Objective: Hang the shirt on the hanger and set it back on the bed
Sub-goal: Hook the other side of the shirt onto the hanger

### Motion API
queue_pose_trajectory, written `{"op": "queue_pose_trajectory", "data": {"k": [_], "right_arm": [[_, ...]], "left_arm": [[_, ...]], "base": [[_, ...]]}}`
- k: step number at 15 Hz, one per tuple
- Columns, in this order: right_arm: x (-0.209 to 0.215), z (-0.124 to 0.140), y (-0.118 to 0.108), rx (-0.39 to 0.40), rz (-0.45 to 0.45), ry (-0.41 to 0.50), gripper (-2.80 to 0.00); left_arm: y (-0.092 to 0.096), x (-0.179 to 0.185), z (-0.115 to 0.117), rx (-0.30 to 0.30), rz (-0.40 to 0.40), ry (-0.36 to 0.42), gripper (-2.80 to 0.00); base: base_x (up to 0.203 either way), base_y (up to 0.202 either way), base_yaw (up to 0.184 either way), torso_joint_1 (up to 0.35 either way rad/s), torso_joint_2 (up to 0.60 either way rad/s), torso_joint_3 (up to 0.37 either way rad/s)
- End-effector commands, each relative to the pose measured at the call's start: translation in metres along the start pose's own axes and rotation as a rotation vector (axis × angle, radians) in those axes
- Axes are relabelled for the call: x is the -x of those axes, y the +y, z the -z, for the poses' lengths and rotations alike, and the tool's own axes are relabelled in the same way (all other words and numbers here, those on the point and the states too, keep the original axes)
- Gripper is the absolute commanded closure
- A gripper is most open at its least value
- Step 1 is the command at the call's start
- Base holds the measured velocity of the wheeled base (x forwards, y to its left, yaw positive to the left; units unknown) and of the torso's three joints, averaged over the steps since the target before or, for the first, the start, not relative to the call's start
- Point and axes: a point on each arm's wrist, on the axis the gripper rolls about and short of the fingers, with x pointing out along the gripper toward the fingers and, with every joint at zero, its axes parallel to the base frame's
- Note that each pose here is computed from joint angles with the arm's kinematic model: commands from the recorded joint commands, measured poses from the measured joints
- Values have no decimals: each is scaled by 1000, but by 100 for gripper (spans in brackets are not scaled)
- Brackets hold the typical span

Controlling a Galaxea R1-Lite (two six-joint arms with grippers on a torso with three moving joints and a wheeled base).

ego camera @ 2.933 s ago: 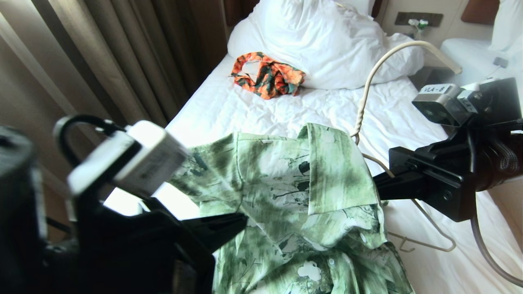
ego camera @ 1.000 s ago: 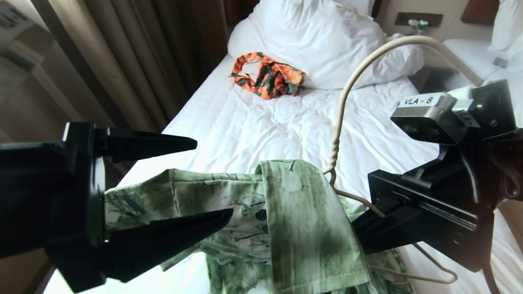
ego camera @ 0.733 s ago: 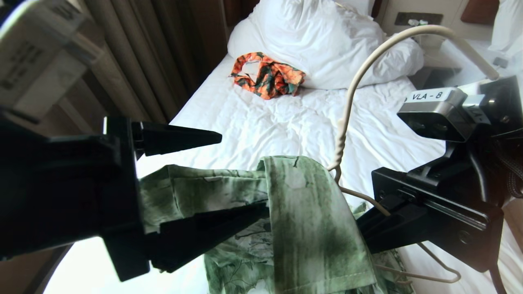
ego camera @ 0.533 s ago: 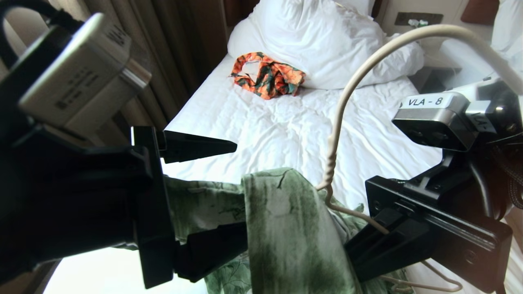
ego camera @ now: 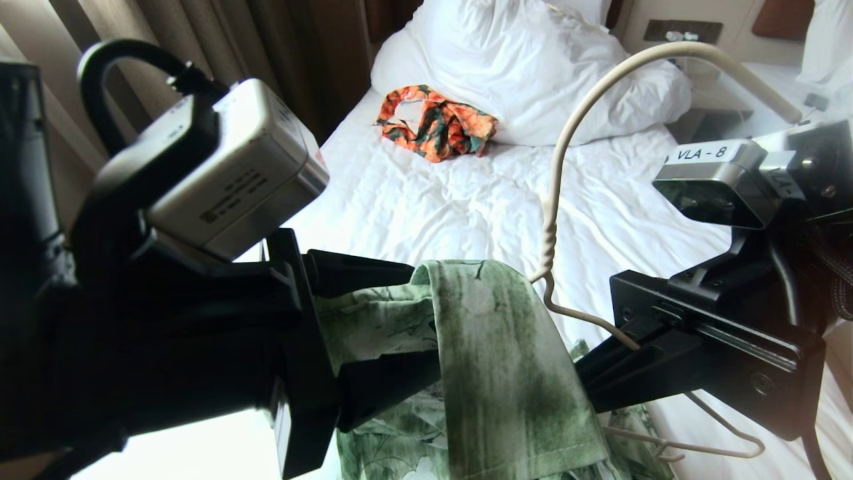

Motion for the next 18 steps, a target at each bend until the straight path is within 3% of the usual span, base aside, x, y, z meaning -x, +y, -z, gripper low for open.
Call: {"op": "queue_pose_trajectory", "data": {"k": [1,7,12,13,18], "right_arm": [[1,0,1,4,-6,-3,0],[4,-3,0,14,25,-6,0],[4,-1,-2,18,102,8,0],[4,-1,-2,20,102,8,-280],[14,-4,3,20,145,-3,-280]], "left_arm": [[-2,-1,0,-4,10,2,0],[-3,-1,1,-3,12,6,0],[-4,-7,2,-4,21,20,0],[-4,-8,2,-5,23,19,0],[-4,-2,1,-5,17,5,0]], "base": [[0,0,0,0,0,0],[0,0,0,0,0,0],[0,0,0,0,0,0],[0,0,0,0,0,0],[0,0,0,0,0,0]]}}
